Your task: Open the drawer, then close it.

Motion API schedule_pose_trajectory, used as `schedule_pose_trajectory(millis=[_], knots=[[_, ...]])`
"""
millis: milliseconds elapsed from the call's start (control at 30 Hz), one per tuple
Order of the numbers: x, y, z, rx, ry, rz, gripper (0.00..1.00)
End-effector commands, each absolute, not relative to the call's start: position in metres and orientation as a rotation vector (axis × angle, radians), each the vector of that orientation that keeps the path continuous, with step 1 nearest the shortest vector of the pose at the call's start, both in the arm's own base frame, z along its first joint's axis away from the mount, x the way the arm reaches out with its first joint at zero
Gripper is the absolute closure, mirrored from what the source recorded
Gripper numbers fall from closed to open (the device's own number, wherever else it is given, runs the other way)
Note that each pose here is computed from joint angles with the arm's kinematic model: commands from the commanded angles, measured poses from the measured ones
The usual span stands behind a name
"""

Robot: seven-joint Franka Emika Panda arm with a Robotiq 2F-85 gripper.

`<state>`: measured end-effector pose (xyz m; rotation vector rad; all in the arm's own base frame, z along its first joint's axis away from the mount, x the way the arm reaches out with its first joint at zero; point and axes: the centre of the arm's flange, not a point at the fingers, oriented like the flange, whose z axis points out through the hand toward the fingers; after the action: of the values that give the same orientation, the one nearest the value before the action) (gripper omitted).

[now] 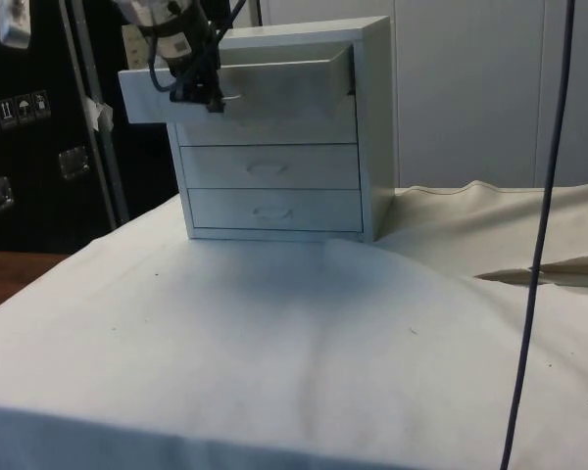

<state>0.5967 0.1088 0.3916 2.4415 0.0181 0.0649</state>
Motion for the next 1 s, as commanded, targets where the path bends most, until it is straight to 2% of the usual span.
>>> schedule_pose_trajectory(millis=[0,767,967], knots=[[0.596,0.116,0.39,2.435,0.014,0.06,1.0],[0.593,0.173,0.375,2.393,0.009,0.07,1.0],[0.595,0.164,0.375,2.372,0.011,0.068,1.0]])
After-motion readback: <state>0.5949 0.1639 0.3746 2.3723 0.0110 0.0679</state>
